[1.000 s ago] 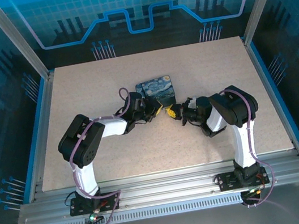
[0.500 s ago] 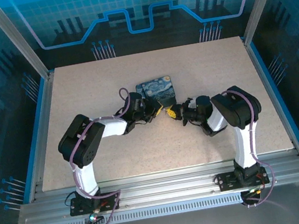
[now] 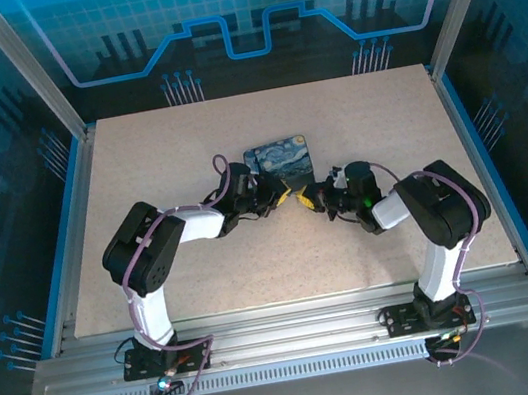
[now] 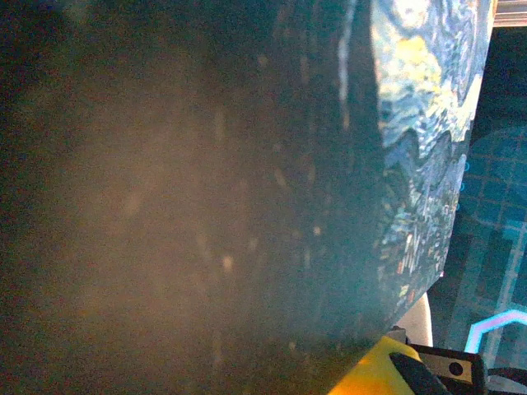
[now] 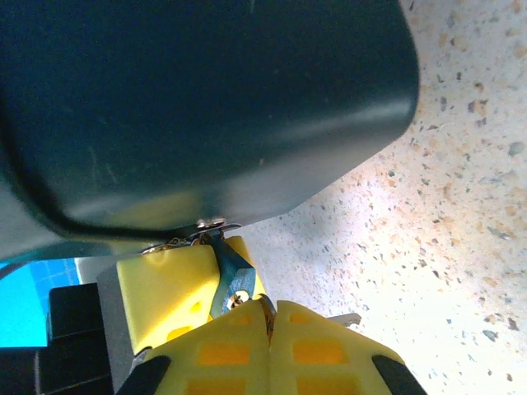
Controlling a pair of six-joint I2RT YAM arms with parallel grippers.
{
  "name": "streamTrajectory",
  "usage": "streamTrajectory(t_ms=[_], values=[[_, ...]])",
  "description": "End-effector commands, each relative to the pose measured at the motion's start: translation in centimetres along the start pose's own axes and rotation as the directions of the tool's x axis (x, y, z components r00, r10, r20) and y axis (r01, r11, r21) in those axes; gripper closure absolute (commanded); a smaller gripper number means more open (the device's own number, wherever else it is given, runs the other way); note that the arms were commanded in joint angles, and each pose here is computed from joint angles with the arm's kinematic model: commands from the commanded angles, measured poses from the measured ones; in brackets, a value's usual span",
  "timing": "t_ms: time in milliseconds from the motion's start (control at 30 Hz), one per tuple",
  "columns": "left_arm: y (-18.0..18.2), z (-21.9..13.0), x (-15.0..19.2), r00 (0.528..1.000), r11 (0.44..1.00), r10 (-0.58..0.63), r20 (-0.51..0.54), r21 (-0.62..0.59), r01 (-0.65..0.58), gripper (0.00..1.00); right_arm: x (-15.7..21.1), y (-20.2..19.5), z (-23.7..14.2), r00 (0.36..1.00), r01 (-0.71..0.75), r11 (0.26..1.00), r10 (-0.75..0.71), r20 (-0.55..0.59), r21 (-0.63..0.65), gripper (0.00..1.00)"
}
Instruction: Unlock the padlock with the key
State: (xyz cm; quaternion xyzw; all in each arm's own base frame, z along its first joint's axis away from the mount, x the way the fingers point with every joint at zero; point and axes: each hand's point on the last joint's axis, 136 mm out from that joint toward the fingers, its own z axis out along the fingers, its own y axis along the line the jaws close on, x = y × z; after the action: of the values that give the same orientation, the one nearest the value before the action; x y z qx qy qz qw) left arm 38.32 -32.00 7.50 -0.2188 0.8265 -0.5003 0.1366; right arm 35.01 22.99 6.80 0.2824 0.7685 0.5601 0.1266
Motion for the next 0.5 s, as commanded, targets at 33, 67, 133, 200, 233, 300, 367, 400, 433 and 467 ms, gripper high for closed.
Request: streamTrajectory(t_ms=[33, 67, 133, 200, 233, 300, 367, 400, 433, 467], values=[[-3.6, 0.2, 7.4, 0.959, 0.990, 0.083, -0.271, 0.137, -0.047, 1.00, 5.6, 5.9, 1.0, 0.953, 0.238, 0.957, -0.263, -0.148, -0.166, 1.00], [-3.7, 0.1, 7.3, 0.959, 0.989, 0.084, -0.269, 0.142, -0.046, 1.00, 5.5, 5.6, 0.9, 0.956, 0.234, 0.960, -0.256, -0.142, -0.152, 1.00], [-3.8, 0.1, 7.2, 0.960, 0.988, 0.082, -0.268, 0.151, -0.043, 1.00, 5.1, 5.1, 0.4, 0.962, 0.225, 0.964, -0.244, -0.127, -0.142, 1.00], [-3.7, 0.0, 6.8, 0.963, 0.987, 0.072, -0.261, 0.155, -0.032, 1.00, 4.7, 4.3, -0.2, 0.965, 0.219, 0.969, -0.232, -0.119, -0.115, 1.00], [-3.7, -0.1, 6.6, 0.963, 0.987, 0.069, -0.259, 0.157, -0.028, 1.00, 4.6, 3.9, -0.5, 0.966, 0.219, 0.971, -0.230, -0.117, -0.099, 1.00], [-3.8, -0.2, 6.3, 0.964, 0.987, 0.067, -0.256, 0.157, -0.027, 1.00, 4.3, 3.1, -1.3, 0.968, 0.217, 0.973, -0.224, -0.109, -0.075, 1.00], [-4.1, -0.4, 6.0, 0.965, 0.986, 0.072, -0.254, 0.165, -0.030, 1.00, 4.0, 2.6, -2.1, 0.971, 0.212, 0.975, -0.218, -0.098, -0.070, 1.00], [-4.2, -0.4, 5.9, 0.965, 0.986, 0.071, -0.254, 0.166, -0.029, 1.00, 3.9, 2.5, -2.4, 0.971, 0.212, 0.975, -0.218, -0.096, -0.067, 1.00], [-4.4, -0.5, 5.8, 0.965, 0.985, 0.072, -0.253, 0.170, -0.029, 1.00, 3.9, 2.2, -2.7, 0.971, 0.215, 0.975, -0.220, -0.095, -0.061, 1.00], [-4.5, -0.6, 5.7, 0.965, 0.984, 0.075, -0.251, 0.174, -0.031, 1.00, 4.0, 2.0, -3.0, 0.970, 0.221, 0.974, -0.226, -0.095, -0.056, 1.00]])
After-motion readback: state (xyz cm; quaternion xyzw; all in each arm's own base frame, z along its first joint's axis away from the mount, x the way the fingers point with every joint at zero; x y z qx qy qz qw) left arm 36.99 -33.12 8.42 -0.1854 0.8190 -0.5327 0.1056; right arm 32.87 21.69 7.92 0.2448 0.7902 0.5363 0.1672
